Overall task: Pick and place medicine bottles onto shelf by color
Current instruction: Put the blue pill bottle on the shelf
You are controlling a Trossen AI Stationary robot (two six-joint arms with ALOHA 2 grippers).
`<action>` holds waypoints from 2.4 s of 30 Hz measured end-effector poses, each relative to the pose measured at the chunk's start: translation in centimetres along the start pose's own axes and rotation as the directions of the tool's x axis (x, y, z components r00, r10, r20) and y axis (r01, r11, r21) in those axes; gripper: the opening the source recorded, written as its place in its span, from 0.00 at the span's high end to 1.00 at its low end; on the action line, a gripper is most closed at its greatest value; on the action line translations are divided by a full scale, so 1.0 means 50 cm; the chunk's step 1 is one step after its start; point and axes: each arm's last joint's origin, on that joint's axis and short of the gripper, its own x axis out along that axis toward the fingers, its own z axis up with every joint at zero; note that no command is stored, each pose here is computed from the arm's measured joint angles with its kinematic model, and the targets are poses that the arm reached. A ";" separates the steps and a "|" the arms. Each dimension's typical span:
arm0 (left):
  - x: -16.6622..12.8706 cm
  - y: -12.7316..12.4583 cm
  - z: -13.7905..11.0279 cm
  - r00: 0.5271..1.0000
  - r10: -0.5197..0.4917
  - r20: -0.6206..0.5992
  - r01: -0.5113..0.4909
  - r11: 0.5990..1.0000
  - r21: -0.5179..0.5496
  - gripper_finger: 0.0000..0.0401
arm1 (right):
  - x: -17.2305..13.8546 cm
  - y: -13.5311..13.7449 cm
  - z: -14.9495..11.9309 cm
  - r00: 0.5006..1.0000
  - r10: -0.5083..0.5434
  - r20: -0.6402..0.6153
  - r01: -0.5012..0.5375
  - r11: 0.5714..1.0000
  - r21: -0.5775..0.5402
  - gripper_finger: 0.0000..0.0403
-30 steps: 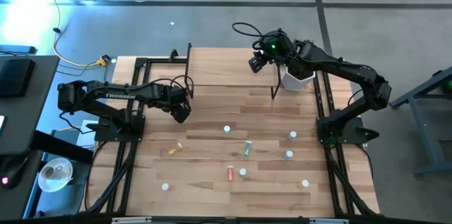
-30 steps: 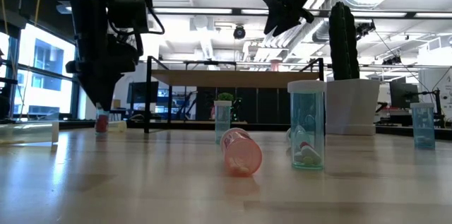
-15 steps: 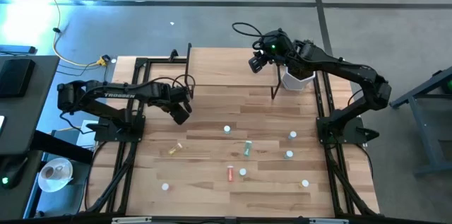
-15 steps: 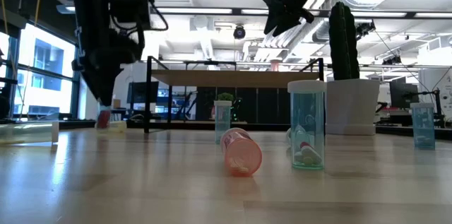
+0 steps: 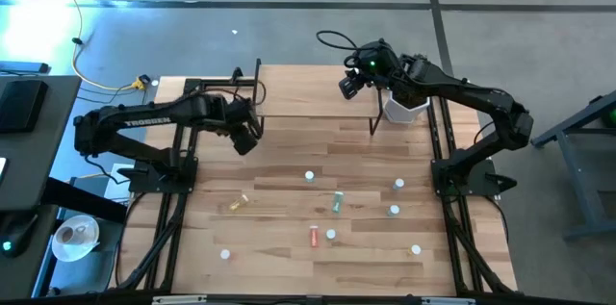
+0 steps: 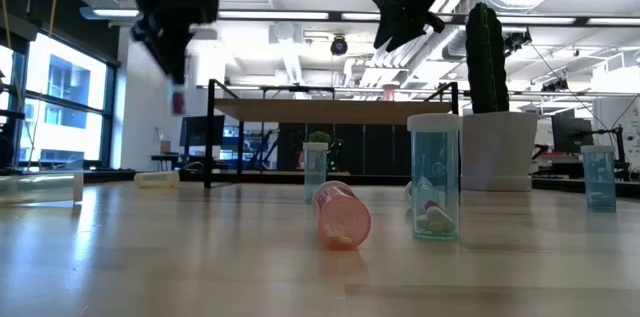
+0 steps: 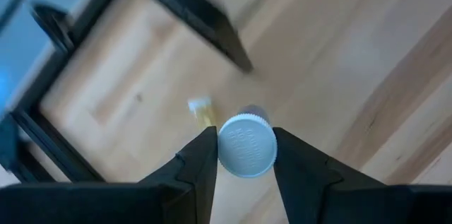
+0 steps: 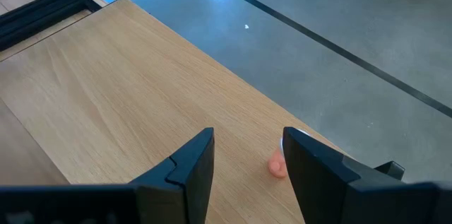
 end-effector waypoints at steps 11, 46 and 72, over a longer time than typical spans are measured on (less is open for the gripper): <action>-0.119 0.081 0.095 0.969 0.009 0.245 -0.001 0.999 -0.034 0.72 | 0.000 0.000 0.000 1.000 0.000 0.000 0.000 1.000 0.000 0.60; 0.017 0.171 0.358 0.998 -0.051 -0.023 0.055 0.970 0.236 0.72 | 0.000 0.000 0.000 1.000 0.000 -0.001 0.000 1.000 0.011 0.60; 0.096 0.191 0.374 0.993 -0.067 -0.098 0.082 0.984 0.159 0.72 | 0.000 0.000 0.000 1.000 -0.001 -0.001 0.001 1.000 0.008 0.60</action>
